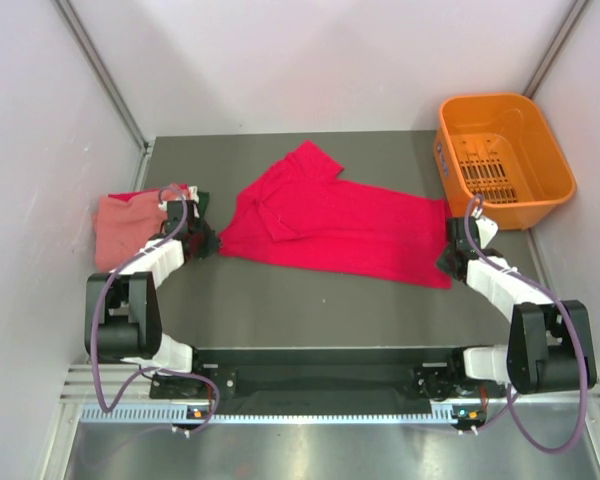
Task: Fold and stack the t-shirts
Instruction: Fold the tshirt
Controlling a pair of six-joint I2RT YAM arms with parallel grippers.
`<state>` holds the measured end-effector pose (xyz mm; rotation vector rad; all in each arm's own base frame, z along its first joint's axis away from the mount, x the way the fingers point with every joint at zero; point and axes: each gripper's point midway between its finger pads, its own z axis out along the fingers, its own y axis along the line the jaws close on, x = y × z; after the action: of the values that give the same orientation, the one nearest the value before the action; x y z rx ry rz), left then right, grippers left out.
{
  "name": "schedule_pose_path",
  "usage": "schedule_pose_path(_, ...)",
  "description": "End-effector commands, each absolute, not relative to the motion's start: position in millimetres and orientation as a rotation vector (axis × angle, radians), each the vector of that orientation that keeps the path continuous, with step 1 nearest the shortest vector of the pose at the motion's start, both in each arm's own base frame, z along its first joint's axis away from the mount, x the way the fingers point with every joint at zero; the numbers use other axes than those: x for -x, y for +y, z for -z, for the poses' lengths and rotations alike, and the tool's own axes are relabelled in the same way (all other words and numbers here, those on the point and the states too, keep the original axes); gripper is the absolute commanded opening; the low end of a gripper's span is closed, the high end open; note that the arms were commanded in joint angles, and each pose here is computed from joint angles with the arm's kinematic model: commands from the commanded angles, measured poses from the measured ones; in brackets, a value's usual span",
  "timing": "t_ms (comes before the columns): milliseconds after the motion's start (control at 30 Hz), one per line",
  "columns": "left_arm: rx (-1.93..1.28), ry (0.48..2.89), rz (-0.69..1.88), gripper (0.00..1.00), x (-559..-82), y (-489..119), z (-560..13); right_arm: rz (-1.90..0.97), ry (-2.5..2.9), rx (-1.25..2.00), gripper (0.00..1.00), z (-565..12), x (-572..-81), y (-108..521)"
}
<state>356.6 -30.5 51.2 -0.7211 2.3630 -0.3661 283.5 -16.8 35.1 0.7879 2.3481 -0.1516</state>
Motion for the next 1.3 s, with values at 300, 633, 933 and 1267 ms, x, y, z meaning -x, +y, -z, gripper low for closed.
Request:
schedule_pose_path(300,0.684,2.274,0.402,0.00,-366.7,-31.3,-83.4,0.123,2.343,-0.769,0.00,-34.7,-295.2,-16.0)
schedule_pose_path(633,0.685,2.285,0.413,0.00,-368.1,-33.5,-80.9,0.174,2.282,-0.816,0.00,-63.8,-282.2,-26.7)
schedule_pose_path(933,0.695,2.293,0.379,0.00,-368.9,-29.1,-77.0,0.203,2.315,-0.877,0.00,-60.4,-251.3,-29.5)
schedule_pose_path(1267,0.715,2.299,0.330,0.00,-370.2,-22.0,-74.7,0.246,2.267,-1.019,0.01,-55.7,-230.7,-37.9)
